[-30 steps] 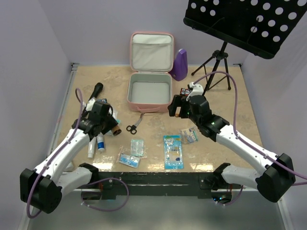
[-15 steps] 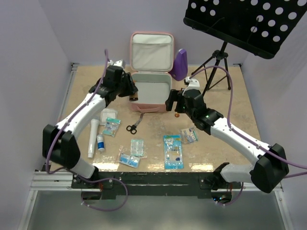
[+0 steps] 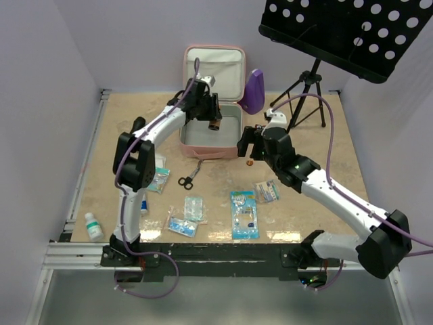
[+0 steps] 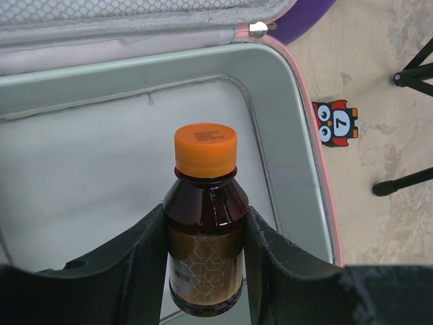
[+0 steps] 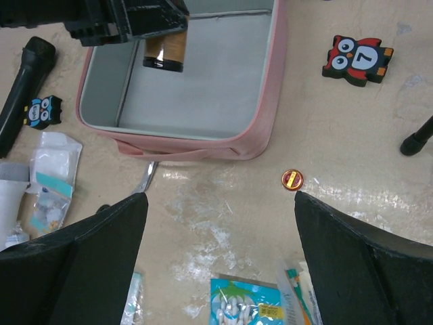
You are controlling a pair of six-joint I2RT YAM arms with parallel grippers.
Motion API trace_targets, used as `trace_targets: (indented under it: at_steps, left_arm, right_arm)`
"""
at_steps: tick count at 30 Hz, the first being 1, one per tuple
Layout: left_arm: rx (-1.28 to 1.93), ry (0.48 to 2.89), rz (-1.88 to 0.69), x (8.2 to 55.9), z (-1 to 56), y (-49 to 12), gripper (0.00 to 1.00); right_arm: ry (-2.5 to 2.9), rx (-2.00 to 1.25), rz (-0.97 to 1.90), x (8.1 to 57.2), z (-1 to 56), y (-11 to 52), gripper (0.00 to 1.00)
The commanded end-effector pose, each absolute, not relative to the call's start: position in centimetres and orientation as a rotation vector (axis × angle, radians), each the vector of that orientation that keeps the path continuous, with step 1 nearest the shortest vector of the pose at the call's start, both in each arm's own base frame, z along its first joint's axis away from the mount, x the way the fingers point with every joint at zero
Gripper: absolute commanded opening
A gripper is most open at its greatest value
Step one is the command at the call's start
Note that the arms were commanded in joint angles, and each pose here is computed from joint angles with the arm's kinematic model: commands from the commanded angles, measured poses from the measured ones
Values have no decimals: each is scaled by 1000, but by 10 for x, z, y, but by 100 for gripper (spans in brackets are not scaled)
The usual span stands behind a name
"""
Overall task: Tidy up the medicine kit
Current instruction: Place the pill bottle in the medicine box.
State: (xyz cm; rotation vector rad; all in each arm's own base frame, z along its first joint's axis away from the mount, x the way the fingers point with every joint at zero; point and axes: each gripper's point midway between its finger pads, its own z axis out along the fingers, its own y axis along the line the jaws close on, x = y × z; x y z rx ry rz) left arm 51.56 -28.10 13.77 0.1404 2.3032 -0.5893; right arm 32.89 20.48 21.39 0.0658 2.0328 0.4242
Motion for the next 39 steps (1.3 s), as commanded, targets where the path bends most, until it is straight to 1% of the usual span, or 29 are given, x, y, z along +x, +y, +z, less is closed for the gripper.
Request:
trace_targets:
  at_steps: [1, 5, 11, 18, 25, 26, 28, 30, 32, 39]
  left_arm:
    - [197, 2241, -651, 530, 154, -298, 0]
    - [173, 2275, -667, 532, 129, -306, 0]
    - [163, 2283, -720, 536, 109, -329, 0]
    - [97, 2241, -838, 547, 103, -358, 0]
    - [74, 2209, -920, 554, 101, -373, 0]
    - [78, 2219, -923, 554, 97, -374, 3]
    - [85, 2241, -930, 552, 89, -375, 13]
    - [82, 2256, -928, 547, 85, -373, 27]
    - [91, 2240, -929, 545, 91, -372, 38]
    - [108, 2185, -888, 542, 126, -361, 66]
  right_arm:
    - [1973, 100, 416, 326, 236, 195, 94]
    - [1962, 114, 424, 325, 240, 193, 94]
    - [1977, 113, 427, 323, 233, 193, 94]
    - [1990, 132, 426, 317, 225, 189, 94]
    - [2012, 144, 440, 309, 214, 186, 93]
    - [2010, 145, 440, 308, 214, 186, 93]
    - [2012, 147, 435, 308, 214, 185, 93]
    - [2011, 146, 433, 308, 214, 184, 93]
    - [2012, 147, 438, 307, 214, 184, 93]
    - [2017, 153, 461, 305, 211, 187, 93]
